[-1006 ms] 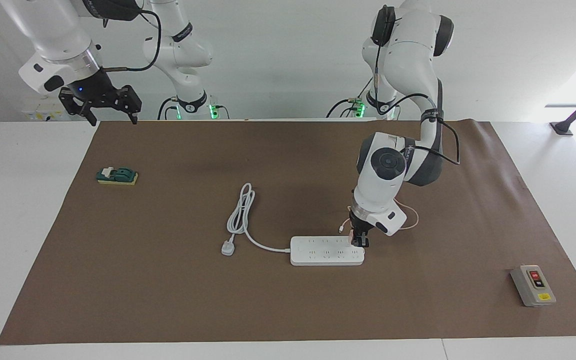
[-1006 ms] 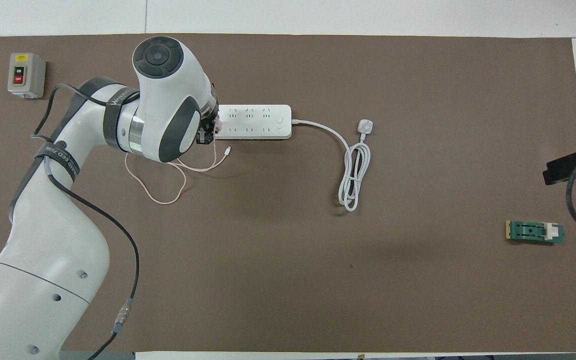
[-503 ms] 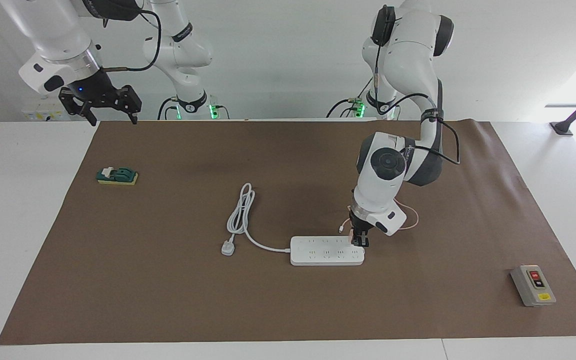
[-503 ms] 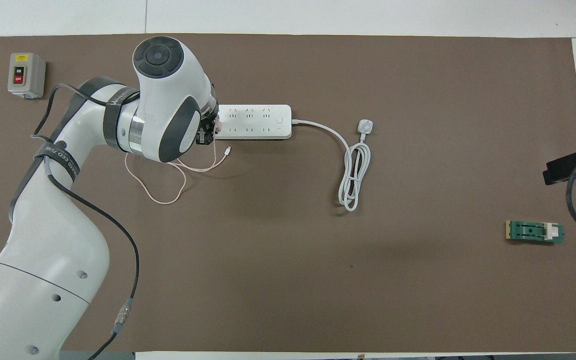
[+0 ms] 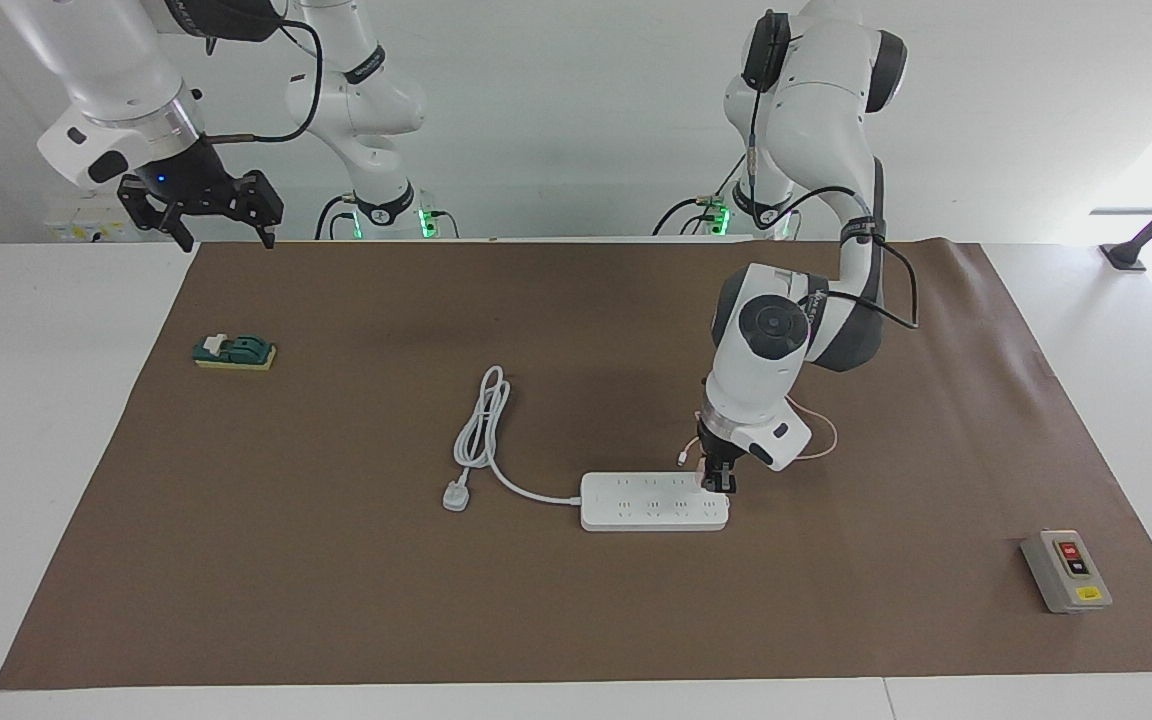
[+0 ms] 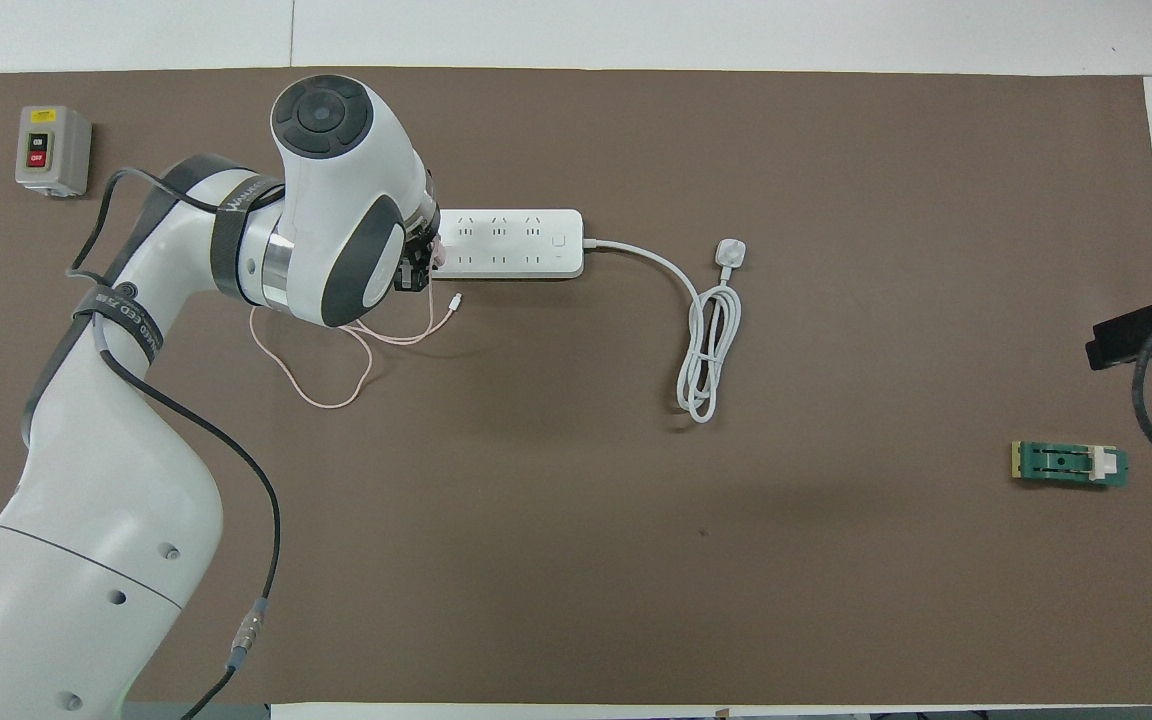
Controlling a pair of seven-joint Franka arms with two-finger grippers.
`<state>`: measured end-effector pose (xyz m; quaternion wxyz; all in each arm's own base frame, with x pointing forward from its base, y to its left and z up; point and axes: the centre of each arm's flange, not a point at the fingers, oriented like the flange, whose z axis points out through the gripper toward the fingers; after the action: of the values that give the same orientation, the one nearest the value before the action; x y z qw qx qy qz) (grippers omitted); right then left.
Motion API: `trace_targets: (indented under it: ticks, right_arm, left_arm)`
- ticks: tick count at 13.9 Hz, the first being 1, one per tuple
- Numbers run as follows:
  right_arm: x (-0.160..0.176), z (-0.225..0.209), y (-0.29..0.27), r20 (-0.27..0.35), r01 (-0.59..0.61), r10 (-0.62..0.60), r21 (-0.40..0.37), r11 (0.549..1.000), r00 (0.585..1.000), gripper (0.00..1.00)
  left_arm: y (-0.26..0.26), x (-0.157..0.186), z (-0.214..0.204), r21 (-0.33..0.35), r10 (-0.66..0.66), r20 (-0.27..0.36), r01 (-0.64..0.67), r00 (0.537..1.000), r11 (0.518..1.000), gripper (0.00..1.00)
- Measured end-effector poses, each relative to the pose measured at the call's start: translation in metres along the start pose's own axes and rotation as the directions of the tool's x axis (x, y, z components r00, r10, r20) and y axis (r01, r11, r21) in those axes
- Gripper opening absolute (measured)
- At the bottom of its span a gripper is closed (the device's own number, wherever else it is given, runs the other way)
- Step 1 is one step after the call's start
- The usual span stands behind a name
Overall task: Plug charger into power strip
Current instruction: 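Push the pink charger into the power strip socket with the left gripper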
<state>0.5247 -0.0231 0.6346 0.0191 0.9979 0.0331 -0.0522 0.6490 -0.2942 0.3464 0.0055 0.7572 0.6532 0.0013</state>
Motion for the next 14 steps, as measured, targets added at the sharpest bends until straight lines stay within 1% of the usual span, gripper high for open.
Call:
trace_targets:
  ticks: [2,14]
  right_arm:
    - [0.0000,0.0000,0.0000,0.000,0.000,0.000,0.000,1.000,1.000,1.00]
    - [0.0000,0.0000,0.0000,0.000,0.000,0.000,0.000,1.000,1.000,1.00]
  left_arm:
    - [0.0008,-0.0013,0.0079,0.002,0.005,-0.007,-0.005,1.000,1.000,0.31]
    - [0.0011,-0.0016,0.0104,0.003,0.006,-0.009,-0.006,1.000,1.000,0.31]
